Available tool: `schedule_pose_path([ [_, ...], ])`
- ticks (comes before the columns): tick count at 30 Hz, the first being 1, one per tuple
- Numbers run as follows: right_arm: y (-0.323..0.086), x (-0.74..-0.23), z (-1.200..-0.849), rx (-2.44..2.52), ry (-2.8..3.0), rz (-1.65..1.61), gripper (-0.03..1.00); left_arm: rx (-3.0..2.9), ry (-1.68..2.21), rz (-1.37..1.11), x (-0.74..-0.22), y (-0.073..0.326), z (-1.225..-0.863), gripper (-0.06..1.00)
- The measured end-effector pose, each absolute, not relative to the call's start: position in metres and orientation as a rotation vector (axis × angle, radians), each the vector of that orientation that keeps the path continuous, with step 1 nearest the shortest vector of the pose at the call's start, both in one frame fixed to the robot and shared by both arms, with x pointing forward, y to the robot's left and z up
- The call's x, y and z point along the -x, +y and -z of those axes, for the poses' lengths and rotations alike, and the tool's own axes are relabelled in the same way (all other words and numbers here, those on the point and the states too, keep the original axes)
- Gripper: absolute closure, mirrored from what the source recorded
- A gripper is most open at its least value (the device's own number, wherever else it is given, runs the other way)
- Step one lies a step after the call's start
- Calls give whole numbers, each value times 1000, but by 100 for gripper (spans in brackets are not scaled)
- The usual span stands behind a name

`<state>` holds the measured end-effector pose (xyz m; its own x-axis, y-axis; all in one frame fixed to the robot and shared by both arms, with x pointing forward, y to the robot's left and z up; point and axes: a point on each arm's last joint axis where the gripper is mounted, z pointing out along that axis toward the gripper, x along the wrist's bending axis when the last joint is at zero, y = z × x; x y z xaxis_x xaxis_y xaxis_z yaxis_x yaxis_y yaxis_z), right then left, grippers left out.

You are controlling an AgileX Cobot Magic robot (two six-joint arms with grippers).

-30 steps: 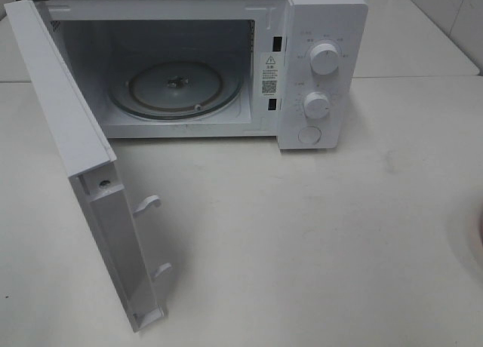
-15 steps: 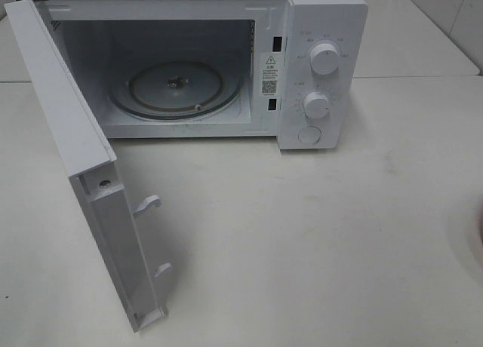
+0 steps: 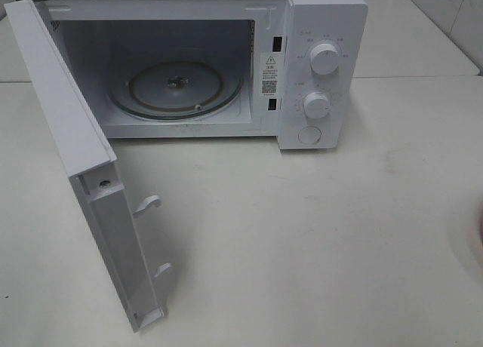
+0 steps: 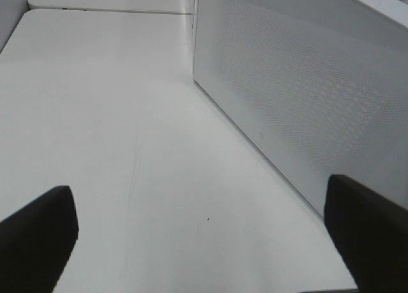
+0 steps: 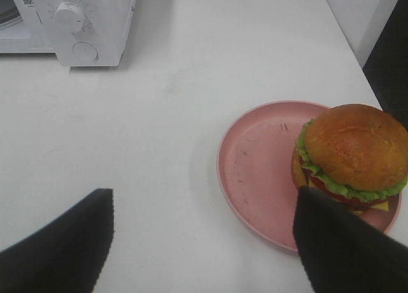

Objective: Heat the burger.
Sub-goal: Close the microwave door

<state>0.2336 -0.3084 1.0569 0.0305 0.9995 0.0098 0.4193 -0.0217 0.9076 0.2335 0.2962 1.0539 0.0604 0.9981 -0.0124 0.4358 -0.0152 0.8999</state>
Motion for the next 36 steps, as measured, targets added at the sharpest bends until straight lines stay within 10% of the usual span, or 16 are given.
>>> schedule_pose_path([
  [36,-308,-234,-1057,-1539,1496,-959,21,-1562,1482,-915,-234,296,-1054,-3],
])
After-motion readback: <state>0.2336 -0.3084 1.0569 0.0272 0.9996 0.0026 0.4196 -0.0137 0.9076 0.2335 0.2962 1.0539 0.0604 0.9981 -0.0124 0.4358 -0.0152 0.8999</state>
